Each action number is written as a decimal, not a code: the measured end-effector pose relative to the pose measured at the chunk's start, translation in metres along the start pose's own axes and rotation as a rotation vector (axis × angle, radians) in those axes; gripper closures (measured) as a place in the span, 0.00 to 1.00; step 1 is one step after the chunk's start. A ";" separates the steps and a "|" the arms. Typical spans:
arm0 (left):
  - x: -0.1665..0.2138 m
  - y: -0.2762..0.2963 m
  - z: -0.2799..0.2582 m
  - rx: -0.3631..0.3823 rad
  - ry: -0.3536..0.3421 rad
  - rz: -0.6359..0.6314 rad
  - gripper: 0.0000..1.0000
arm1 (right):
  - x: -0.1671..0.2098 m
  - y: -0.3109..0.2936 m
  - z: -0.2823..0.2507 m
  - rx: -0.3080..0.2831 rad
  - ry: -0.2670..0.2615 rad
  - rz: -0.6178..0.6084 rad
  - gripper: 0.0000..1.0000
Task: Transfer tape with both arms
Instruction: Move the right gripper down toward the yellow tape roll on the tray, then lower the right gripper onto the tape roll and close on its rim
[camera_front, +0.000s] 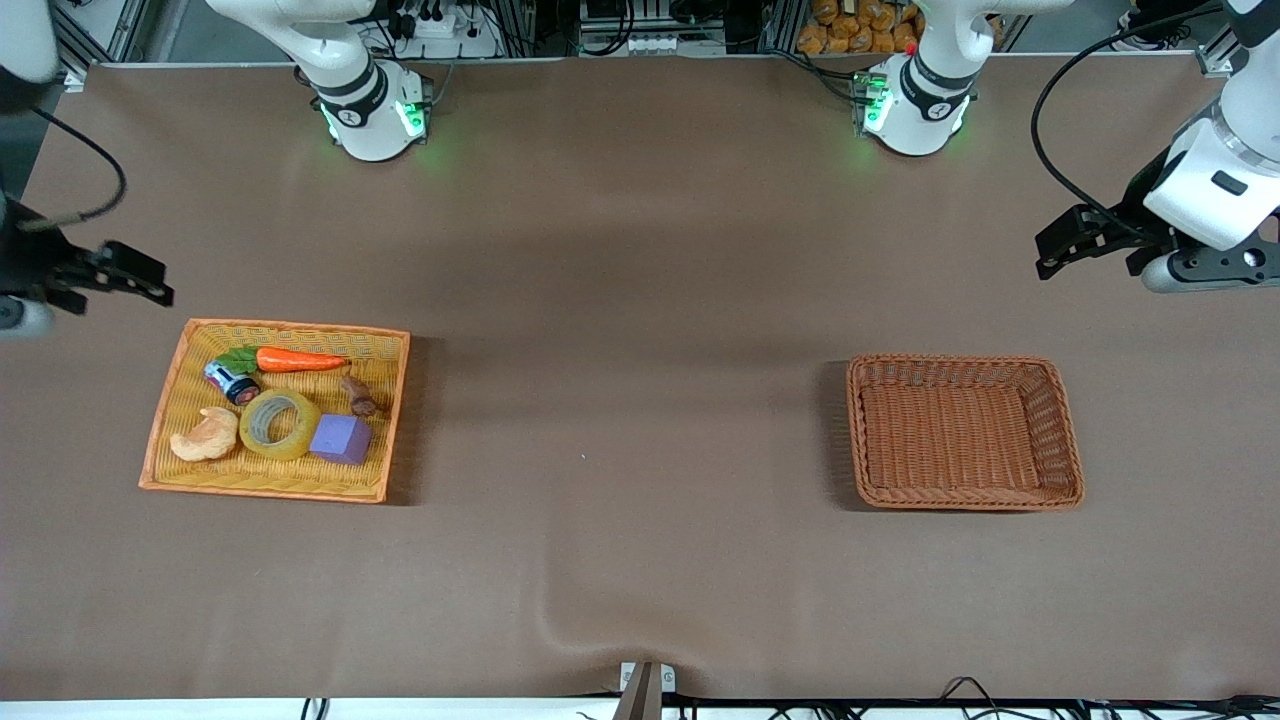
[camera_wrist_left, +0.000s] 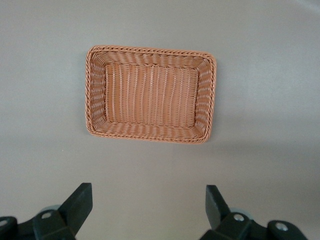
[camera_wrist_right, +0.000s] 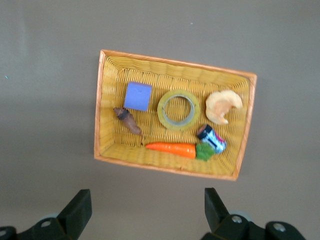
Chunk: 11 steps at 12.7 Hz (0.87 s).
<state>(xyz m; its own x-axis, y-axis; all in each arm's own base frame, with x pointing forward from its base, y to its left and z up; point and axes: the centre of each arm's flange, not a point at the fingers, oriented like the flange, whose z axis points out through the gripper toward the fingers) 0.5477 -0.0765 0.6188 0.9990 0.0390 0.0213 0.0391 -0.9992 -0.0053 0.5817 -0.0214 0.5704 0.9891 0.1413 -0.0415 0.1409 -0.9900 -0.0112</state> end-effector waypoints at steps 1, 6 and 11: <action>0.000 0.000 0.000 0.000 0.000 0.000 0.00 | 0.003 0.000 0.024 0.002 -0.008 -0.056 0.00; 0.002 -0.002 0.002 0.000 -0.002 -0.006 0.00 | 0.008 -0.018 0.131 0.003 -0.021 -0.234 0.00; 0.032 -0.001 0.013 -0.006 0.001 -0.011 0.00 | 0.010 -0.001 0.252 0.011 -0.048 -0.408 0.00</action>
<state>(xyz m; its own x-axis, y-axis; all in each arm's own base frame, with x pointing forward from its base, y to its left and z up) 0.5800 -0.0740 0.6062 0.9985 0.0504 0.0227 0.0504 -0.9987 0.0007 0.5806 -0.0180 0.3183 0.8488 0.5229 -0.0780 0.5207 -0.8524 -0.0473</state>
